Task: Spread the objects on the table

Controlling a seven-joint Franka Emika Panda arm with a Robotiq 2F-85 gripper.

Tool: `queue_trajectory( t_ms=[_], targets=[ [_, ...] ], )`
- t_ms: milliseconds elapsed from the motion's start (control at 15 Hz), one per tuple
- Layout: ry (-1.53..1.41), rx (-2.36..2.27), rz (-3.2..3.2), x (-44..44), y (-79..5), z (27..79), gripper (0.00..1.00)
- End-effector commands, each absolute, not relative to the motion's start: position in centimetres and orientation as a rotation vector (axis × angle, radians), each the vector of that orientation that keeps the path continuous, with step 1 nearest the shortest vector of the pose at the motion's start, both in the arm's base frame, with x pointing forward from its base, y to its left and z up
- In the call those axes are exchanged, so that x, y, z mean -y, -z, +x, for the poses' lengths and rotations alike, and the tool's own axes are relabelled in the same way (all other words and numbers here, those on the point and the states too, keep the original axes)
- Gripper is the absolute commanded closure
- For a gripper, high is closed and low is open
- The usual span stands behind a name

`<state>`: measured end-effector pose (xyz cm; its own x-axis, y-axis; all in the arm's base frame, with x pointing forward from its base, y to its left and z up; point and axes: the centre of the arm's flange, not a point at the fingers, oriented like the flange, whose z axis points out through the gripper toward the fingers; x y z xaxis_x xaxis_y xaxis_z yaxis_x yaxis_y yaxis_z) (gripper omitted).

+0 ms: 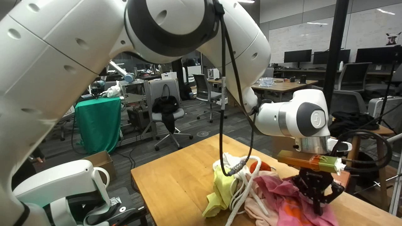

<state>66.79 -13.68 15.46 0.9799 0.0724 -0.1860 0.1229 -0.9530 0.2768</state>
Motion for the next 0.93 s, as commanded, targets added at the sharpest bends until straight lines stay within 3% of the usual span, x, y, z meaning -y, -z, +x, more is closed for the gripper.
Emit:
queue_trajectory(
  t_ms=[0,867],
  targets=[
    [0.118,-0.071,2.724,15.0,-17.2,66.5,0.95],
    [-0.225,0.451,2.332,24.7,-21.8,67.6,0.95]
  ],
)
